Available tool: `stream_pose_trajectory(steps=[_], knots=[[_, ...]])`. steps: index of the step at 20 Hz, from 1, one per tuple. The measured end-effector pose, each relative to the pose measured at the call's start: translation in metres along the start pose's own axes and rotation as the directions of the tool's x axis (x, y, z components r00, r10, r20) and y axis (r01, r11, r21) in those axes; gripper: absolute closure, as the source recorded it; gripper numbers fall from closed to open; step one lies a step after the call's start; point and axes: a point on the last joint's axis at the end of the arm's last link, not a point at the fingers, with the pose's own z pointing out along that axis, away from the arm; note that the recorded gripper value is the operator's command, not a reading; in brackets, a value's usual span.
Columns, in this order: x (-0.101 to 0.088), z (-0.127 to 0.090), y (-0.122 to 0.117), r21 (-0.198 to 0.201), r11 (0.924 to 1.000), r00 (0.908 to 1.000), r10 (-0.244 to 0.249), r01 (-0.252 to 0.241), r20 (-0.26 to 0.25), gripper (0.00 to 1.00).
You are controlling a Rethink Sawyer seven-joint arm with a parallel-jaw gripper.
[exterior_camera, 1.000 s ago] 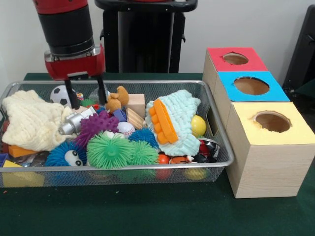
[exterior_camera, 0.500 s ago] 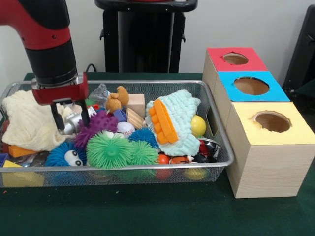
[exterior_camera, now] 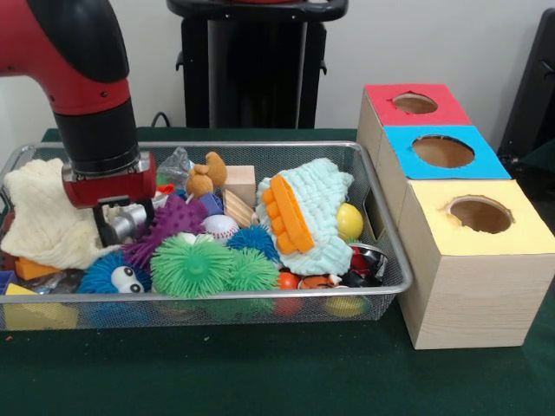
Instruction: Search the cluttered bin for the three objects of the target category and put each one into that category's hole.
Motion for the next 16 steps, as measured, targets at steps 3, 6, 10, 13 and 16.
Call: stream_pose_trajectory(steps=[3,6,10,13,16], knots=[[-0.0010,0.0015,-0.0010,0.013,0.9998,0.9997,-0.012,0.012,0.019,0.00],[-0.0007,0.0022,-0.0018,0.020,0.9996,0.9995,-0.021,0.020,0.025,0.00],[0.0003,0.0030,-0.0023,0.026,0.9993,0.9993,-0.029,0.028,0.025,0.00],[0.0002,0.0031,-0.0024,0.027,0.9992,0.9992,-0.029,0.029,0.026,0.00],[-0.0006,0.0031,-0.0026,0.028,0.9992,0.9990,-0.030,0.029,0.033,0.00]])
